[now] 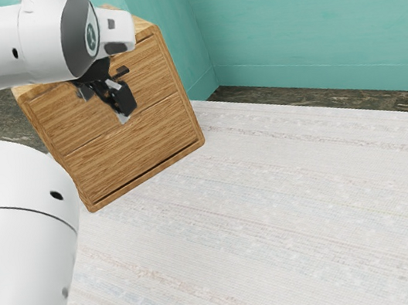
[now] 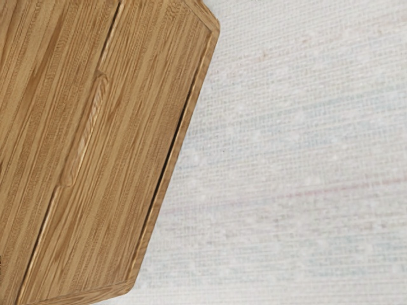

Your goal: Pull the drawer handle with one arm to open the drawer

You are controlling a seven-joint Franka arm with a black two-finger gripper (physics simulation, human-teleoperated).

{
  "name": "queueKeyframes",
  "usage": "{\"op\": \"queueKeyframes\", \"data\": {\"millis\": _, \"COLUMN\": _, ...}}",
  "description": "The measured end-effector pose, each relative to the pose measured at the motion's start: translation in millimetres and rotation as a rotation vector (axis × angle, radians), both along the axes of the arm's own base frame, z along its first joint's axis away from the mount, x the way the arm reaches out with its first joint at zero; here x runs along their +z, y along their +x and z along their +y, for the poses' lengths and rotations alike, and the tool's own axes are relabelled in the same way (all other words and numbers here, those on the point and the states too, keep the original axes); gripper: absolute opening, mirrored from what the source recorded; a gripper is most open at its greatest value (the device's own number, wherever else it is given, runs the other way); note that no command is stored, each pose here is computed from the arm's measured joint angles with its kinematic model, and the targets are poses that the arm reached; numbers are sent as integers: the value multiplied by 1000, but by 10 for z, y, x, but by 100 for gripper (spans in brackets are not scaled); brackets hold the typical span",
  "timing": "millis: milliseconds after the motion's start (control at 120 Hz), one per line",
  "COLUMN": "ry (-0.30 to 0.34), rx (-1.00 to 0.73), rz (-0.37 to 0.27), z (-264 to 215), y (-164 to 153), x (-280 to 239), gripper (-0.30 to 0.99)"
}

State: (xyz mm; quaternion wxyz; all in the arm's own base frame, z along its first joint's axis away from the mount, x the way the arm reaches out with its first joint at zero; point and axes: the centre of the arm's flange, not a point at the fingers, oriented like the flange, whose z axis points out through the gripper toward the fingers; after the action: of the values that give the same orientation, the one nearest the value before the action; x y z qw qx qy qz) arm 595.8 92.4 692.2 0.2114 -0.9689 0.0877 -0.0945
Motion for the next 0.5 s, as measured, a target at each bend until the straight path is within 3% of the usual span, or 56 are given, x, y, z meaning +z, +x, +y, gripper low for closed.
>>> {"op": "queueKeyframes", "data": {"millis": 75, "ry": 63, "rx": -108, "rz": 19, "z": 137, "y": 82, "x": -17, "gripper": 68}}
{"op": "queueKeyframes", "data": {"millis": 175, "ry": 114, "rx": -224, "rz": -15, "z": 308, "y": 108, "x": 91, "gripper": 68}}
{"op": "queueKeyframes", "data": {"millis": 367, "ry": 145, "rx": -351, "rz": -35, "z": 821, "y": 249, "x": -72, "gripper": 68}}
{"op": "queueKeyframes", "data": {"millis": 500, "ry": 157, "rx": -467, "rz": -34, "z": 816, "y": 396, "x": -215, "gripper": 68}}
